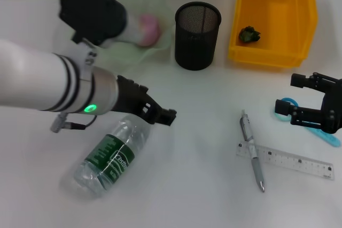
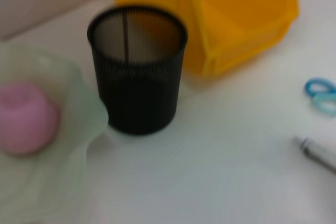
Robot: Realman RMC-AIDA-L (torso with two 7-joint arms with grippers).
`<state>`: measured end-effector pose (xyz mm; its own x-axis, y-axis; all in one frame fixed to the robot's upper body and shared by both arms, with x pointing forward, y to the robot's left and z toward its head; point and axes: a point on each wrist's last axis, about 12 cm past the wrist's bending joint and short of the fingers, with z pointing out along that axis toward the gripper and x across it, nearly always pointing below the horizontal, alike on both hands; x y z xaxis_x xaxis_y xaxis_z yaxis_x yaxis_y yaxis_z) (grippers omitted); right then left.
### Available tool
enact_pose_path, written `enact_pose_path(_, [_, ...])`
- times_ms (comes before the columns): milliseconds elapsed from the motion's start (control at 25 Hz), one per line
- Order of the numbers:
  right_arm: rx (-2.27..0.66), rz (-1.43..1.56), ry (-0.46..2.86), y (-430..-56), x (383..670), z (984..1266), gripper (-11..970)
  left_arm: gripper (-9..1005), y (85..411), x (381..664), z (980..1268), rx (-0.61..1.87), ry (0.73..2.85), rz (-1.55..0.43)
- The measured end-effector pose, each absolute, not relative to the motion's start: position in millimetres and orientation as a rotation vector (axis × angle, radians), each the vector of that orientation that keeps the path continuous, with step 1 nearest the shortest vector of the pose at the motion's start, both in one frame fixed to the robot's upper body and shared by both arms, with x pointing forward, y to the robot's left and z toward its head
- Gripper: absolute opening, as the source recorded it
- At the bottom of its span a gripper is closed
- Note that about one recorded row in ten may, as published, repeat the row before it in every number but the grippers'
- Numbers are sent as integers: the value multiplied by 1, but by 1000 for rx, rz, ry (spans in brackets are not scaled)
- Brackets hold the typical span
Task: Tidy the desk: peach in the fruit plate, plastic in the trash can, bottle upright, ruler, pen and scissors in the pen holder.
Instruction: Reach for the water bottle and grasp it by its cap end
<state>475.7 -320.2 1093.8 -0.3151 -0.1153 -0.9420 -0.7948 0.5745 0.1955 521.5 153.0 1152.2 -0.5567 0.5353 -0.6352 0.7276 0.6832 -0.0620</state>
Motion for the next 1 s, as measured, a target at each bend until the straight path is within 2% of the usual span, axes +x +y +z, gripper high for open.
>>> enact_pose_path(120, [-749,838,1782,-318,477,1093,830,817,136,533,1138,1003,2406,-348])
enact_pose_path(840, [-732,865,1792,-316,481,1089,829,815,132,550,1116,1055,2472,-268])
enact_pose_path(1000, [-729,870,1793,-315,481,1089,829,745,133,551,1114,1077,2492,-251])
